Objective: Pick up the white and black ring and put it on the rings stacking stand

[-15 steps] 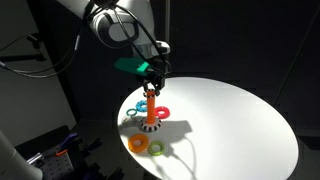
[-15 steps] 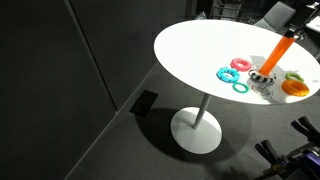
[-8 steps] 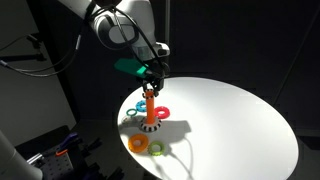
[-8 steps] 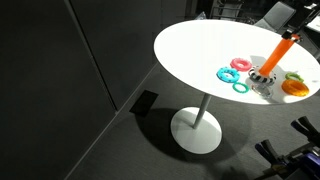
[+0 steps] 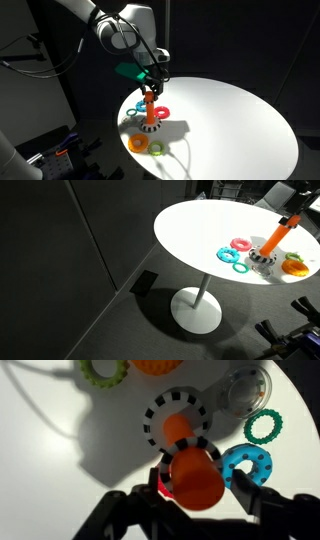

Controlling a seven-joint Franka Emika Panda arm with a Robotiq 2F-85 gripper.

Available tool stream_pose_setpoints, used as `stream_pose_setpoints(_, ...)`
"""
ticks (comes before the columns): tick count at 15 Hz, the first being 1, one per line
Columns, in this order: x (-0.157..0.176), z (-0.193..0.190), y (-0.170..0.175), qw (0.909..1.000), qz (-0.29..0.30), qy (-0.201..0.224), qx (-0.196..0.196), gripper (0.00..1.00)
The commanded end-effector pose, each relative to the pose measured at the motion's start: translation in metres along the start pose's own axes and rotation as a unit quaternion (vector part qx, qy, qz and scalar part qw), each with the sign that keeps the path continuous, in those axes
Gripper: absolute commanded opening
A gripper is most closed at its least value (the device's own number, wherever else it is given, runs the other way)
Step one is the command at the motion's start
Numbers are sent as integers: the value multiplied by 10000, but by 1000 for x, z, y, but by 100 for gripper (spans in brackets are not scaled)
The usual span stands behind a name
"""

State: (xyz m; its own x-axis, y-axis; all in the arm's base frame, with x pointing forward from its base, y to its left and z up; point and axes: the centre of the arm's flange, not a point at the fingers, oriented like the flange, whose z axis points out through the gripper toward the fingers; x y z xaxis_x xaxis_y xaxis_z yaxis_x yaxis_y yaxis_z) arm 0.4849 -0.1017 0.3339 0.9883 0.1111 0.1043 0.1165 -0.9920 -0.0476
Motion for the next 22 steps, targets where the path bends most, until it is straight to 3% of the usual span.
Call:
stream_pose_setpoints(1, 6, -7, 2, 10000, 14, -38, 19, 100)
stream_pose_setpoints(8, -7, -34, -3, 9991, -112, -397, -26, 100)
stream_pose_setpoints(11, -19, -46, -4, 9978, -193, -598, -228, 100)
stream_pose_setpoints(16, -35, -65, -2, 9960, -167, -683, -542, 100)
stream_pose_setpoints(19, -44, -69, -3, 9953, -179, -730, -613, 100)
stream_pose_setpoints(22, -32, -60, -1, 9960, -237, -701, -508, 100)
